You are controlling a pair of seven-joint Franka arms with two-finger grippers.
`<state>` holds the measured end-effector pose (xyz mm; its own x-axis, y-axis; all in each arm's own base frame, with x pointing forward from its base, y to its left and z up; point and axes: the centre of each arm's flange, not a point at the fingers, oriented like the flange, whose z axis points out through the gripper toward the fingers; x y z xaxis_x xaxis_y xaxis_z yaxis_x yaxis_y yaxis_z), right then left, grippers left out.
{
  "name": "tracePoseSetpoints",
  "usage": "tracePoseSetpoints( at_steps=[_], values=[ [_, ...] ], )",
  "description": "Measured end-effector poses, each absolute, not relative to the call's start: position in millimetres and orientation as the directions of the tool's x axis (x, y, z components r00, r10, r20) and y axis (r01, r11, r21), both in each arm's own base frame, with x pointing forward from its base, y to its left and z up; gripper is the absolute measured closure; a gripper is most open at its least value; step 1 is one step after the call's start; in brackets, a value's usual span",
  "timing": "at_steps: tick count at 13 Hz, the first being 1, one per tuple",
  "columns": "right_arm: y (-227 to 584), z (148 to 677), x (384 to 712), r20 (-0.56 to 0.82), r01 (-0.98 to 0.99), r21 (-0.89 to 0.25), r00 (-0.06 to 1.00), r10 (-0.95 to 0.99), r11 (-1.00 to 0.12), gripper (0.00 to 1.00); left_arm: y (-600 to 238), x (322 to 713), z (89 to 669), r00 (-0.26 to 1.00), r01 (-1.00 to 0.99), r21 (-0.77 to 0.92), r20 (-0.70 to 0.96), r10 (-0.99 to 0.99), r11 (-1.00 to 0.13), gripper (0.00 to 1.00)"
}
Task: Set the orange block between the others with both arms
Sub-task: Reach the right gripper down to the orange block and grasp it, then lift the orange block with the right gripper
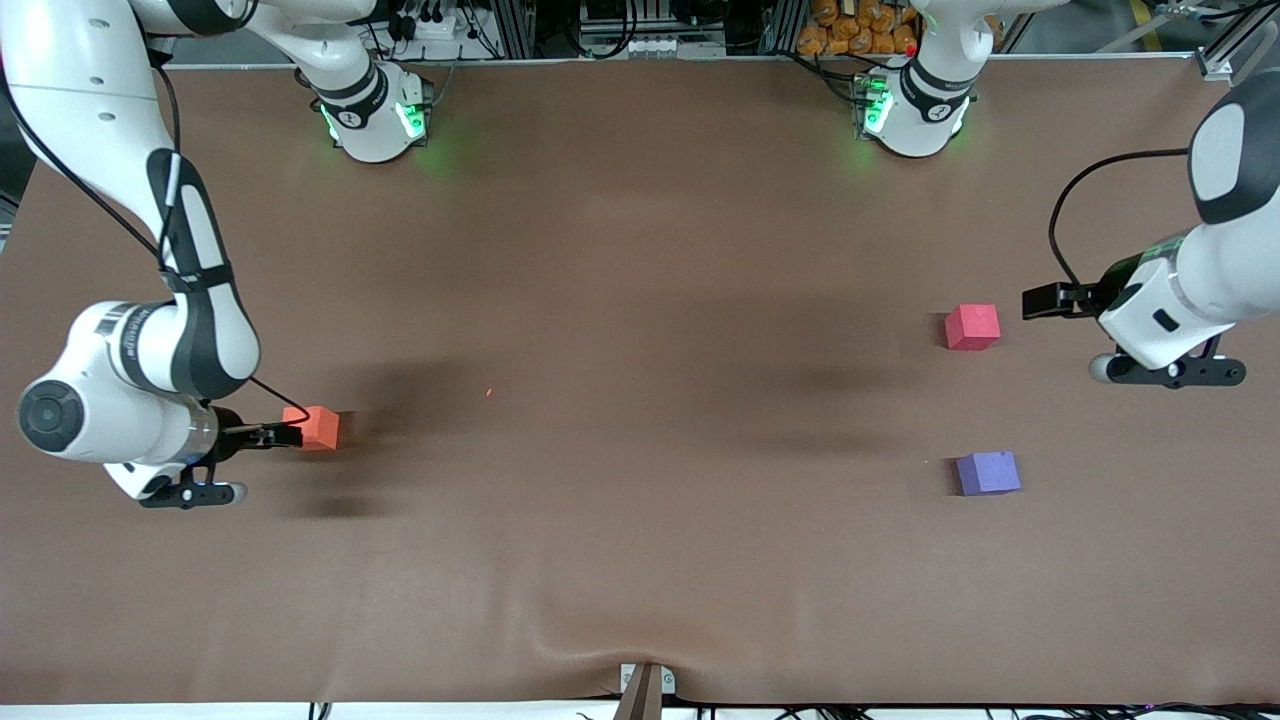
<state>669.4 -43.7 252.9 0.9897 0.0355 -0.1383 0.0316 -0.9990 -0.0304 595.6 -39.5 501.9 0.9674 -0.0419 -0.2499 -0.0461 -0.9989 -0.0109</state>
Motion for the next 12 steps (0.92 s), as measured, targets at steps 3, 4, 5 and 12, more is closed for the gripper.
tracePoseSetpoints(
  at_steps=[3,4,5,12],
  values=[
    [-41,229,660,-0.164,0.032,-0.03,0.986,0.036,-0.999,0.0,-40,597,498,0.966,-0.046,-0.01,-0.253,-0.042,-0.999,0.0],
    [-41,225,658,-0.172,0.031,-0.031,0.984,0.036,-0.999,0.0,-40,597,498,0.967,-0.047,-0.01,-0.252,-0.043,-0.999,0.0],
    [-41,222,657,-0.179,0.031,-0.031,0.983,0.036,-0.999,0.0,-41,597,498,0.967,-0.049,-0.01,-0.25,-0.045,-0.999,0.0],
    [-34,203,650,-0.211,0.04,-0.033,0.976,0.046,-0.999,0.0,-52,598,494,0.966,-0.066,-0.008,-0.251,-0.062,-0.998,0.0]
  ],
)
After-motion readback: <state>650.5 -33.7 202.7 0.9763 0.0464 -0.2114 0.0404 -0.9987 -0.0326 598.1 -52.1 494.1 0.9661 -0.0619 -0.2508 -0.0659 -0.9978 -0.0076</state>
